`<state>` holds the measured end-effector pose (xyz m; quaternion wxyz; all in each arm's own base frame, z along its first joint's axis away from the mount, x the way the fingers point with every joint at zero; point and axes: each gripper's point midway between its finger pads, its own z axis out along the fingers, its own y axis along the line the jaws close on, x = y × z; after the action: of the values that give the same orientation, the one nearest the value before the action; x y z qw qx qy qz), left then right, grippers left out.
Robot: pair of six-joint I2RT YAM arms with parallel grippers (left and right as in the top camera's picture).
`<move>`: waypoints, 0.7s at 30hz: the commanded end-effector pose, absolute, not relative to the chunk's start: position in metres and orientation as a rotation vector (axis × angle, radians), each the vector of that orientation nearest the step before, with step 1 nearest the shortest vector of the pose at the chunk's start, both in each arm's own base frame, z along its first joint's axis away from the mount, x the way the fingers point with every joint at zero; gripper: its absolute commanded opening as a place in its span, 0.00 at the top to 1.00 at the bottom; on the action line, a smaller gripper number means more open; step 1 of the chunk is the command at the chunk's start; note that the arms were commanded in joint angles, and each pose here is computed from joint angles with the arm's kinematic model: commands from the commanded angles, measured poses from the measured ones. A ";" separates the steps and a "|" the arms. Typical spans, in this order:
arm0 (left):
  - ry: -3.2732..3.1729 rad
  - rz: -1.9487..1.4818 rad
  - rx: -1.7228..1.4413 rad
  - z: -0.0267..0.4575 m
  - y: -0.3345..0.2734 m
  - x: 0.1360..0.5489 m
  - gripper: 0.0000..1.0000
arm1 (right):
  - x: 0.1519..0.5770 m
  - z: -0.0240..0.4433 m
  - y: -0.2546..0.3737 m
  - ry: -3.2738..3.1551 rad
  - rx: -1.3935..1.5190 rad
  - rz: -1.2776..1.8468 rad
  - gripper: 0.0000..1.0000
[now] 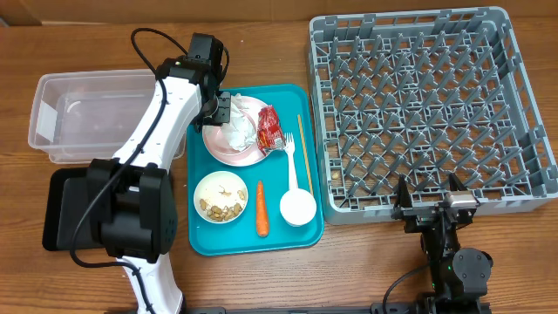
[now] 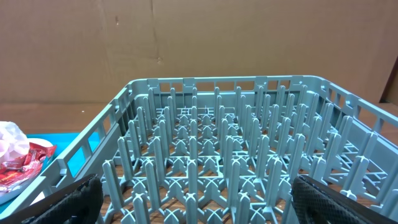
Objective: Sort waste into correct bins and load items into the dishwasher
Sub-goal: 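Close the left gripper on the crumpled white tissue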
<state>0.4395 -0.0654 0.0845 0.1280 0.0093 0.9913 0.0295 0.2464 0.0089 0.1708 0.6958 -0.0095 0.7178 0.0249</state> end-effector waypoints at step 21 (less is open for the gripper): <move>2.883 0.098 0.010 0.078 -0.062 0.442 0.54 | 0.246 0.170 0.009 1.594 -0.022 0.054 0.00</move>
<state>0.4427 -0.0659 0.0850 0.1347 0.0076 0.9905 0.0280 0.2464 0.0090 0.1708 0.6958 -0.0097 0.7178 0.0249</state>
